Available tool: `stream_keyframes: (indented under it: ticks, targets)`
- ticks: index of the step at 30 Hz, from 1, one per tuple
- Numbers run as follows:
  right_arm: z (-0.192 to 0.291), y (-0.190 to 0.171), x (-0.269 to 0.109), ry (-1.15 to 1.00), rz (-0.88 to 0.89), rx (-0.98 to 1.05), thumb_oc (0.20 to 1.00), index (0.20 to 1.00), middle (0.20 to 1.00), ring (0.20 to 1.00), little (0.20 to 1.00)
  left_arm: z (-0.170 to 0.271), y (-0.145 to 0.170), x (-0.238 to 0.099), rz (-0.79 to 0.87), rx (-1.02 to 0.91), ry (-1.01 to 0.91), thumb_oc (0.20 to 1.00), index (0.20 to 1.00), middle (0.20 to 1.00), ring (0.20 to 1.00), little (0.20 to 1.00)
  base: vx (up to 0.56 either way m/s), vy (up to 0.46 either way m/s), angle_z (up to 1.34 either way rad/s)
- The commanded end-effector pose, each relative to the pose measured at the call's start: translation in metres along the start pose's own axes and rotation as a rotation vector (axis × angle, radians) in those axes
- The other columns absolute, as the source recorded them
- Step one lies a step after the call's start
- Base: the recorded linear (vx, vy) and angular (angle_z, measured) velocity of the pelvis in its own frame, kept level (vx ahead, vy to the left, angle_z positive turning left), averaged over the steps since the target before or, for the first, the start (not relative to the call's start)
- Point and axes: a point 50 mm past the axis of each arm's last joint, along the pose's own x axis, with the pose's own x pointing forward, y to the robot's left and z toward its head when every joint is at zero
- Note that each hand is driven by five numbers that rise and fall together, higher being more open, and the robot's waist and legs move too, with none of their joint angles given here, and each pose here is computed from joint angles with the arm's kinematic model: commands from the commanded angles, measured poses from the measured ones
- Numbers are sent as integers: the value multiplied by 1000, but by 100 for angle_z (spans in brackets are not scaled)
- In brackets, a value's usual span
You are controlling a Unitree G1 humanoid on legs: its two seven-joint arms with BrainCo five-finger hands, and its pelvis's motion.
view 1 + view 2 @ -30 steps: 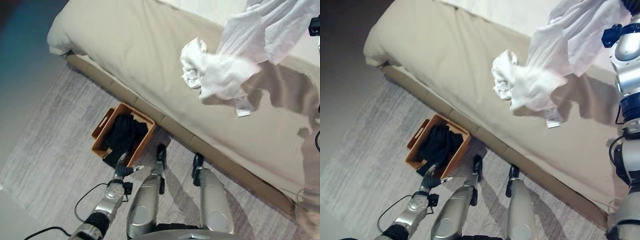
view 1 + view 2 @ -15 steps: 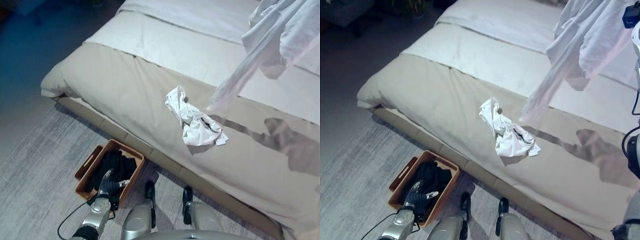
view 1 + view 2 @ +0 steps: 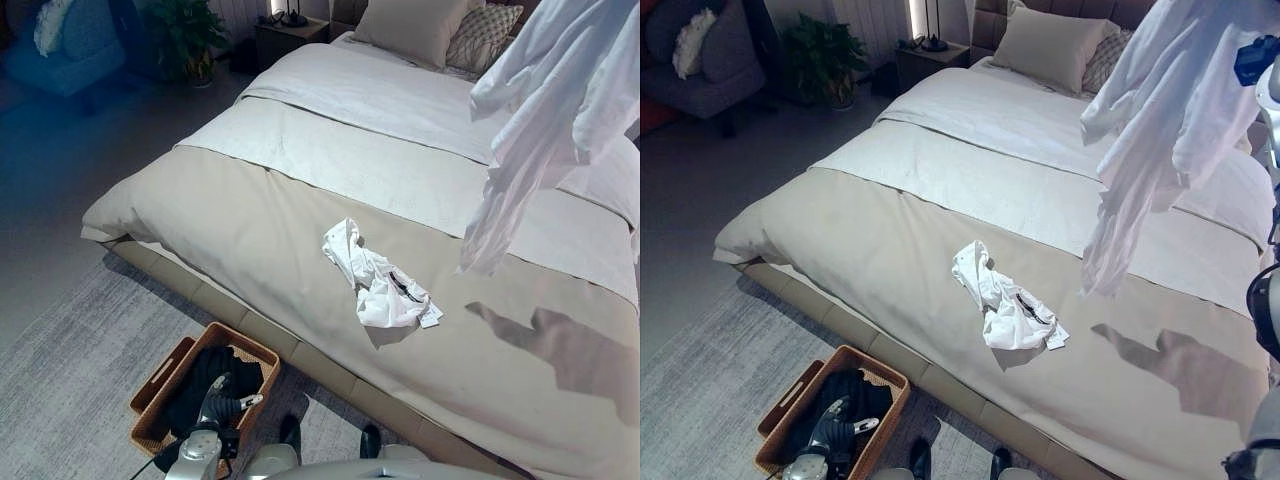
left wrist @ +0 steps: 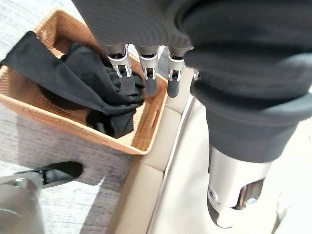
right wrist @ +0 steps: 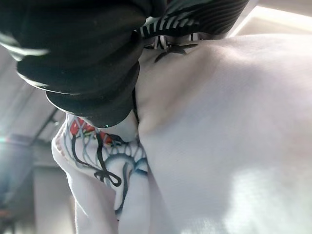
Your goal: Pick up clothes into the bucket
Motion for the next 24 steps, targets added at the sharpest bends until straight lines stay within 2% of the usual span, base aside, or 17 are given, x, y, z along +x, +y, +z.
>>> stream_keyframes:
  ticks: [1,4,5,6,7,8,9,10,11,12,13,14,16,18,19,20,24]
  targets:
    - [14,-39,17,-16,-115,-13,200,200,200,200,200,11,14,1,27,-8,-63,1000,1000,1000,1000,1000,0,0,0]
    - [21,-40,19,-31,-115,8,200,200,200,200,200,25,11,0,6,-51,-122,1000,1000,1000,1000,1000,0,0,0]
    - [25,-37,18,-57,-104,37,200,200,200,200,200,45,11,-1,-12,-105,-209,1000,1000,1000,1000,1000,0,0,0]
    - [25,-37,18,-56,-103,37,200,200,200,200,200,45,12,-1,-12,-105,-208,1000,1000,1000,1000,1000,0,0,0]
    - [31,-32,16,-82,-81,59,200,200,200,200,200,75,16,-6,-30,-171,-334,1000,1000,1000,1000,1000,0,0,0]
    - [30,-32,16,-82,-81,60,200,200,200,200,200,75,16,-6,-30,-171,-334,1000,1000,1000,1000,1000,0,0,0]
    - [35,-28,16,-102,-55,58,200,200,200,200,200,96,20,-11,-51,-197,-425,1000,1000,1000,1000,1000,0,0,0]
    - [44,-17,13,-137,2,74,200,200,200,200,200,137,29,-23,-84,-187,-594,1000,1000,1000,1000,1000,0,0,0]
    - [43,-16,13,-137,2,75,200,200,200,200,200,137,29,-23,-83,-187,-594,1000,1000,1000,1000,1000,16,15,-5]
    - [46,-5,10,-146,60,85,200,200,200,200,200,170,35,-34,-116,-178,-726,1000,1000,1000,1000,1000,15,12,-5]
    - [46,-5,10,-146,60,86,200,200,200,200,200,171,35,-34,-116,-179,-725,1000,1000,1000,1000,1000,0,0,0]
    - [48,6,5,-154,118,105,200,200,200,200,200,210,43,-46,-127,-178,-870,1000,1000,1000,1000,1000,6,7,-5]
    - [47,20,-4,-168,196,130,200,200,200,200,200,249,47,-56,-117,-162,-1001,1000,1000,1000,1000,1000,6,3,-10]
    - [44,24,-8,-161,216,145,200,200,200,200,200,261,42,-57,-130,-163,-1029,1000,1000,1000,1000,1000,5,-6,-6]
    - [41,39,-20,-166,298,174,200,200,200,200,200,291,31,-61,-158,-183,-1090,1000,1000,1000,1000,1000,0,-9,-4]
    - [42,45,-25,-173,331,189,200,200,200,200,200,302,24,-62,-183,-195,-1107,1000,1000,1000,1000,1000,-31,-8,-10]
    - [38,61,-45,-178,462,234,200,200,200,200,200,348,4,-80,-260,-110,-1213,1000,1000,1000,1000,1000,-15,5,-9]
